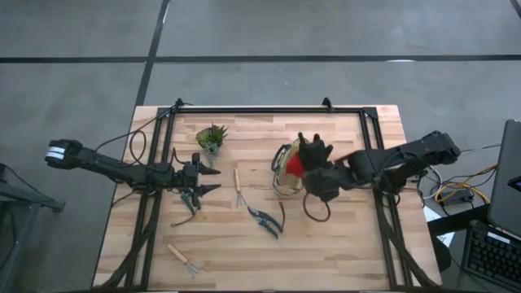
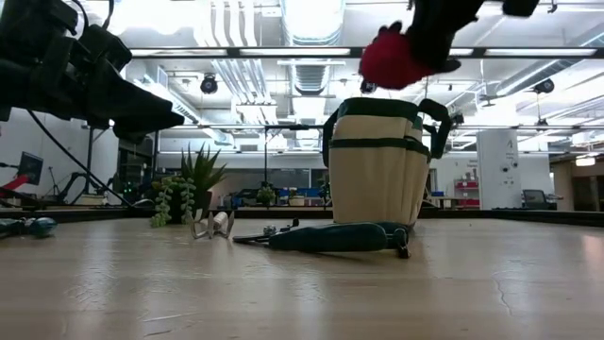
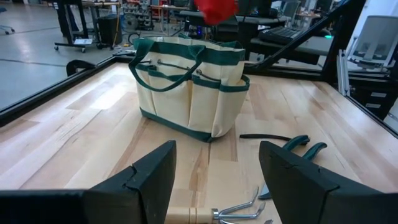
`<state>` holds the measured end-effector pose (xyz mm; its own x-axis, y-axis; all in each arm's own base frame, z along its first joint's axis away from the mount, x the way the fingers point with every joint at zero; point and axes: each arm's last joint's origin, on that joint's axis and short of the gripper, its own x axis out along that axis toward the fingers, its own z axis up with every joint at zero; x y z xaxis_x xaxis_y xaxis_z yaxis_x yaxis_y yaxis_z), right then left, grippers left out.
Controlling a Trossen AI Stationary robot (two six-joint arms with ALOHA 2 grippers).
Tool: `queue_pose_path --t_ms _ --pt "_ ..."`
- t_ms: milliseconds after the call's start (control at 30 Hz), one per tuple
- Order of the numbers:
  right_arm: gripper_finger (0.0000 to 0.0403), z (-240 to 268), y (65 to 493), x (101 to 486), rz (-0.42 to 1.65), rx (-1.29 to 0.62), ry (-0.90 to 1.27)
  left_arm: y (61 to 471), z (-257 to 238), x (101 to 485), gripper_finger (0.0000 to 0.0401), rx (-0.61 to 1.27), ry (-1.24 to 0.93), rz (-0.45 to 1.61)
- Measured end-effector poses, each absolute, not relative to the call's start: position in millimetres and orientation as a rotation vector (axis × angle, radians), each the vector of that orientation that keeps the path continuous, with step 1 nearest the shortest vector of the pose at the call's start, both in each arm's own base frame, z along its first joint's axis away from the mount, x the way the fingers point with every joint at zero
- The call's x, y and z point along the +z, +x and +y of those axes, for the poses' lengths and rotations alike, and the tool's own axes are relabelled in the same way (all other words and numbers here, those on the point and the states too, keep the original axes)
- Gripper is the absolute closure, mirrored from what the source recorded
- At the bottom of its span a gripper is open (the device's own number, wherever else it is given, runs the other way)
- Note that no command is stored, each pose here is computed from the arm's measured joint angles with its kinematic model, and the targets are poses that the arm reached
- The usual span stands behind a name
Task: Pick & Place Garden tools in Gardening bag
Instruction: Put the red gloves into the white gardening bag
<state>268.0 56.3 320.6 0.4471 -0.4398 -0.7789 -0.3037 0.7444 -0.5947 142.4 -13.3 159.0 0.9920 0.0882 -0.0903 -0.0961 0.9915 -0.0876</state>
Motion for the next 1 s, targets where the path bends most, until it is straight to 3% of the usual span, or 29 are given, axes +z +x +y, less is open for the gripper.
queue_pose_path --t_ms 633,1000 --pt "0.0373 38.8 300.8 276.6 1.359 -0.017 -0.905 142.4 -13.3 158.9 0.0167 0.092 -0.092 0.087" --pt "0.0261 38.8 301.1 283.1 1.302 -0.061 -0.871 142.4 -13.3 158.9 0.0167 0.092 -0.091 0.087"
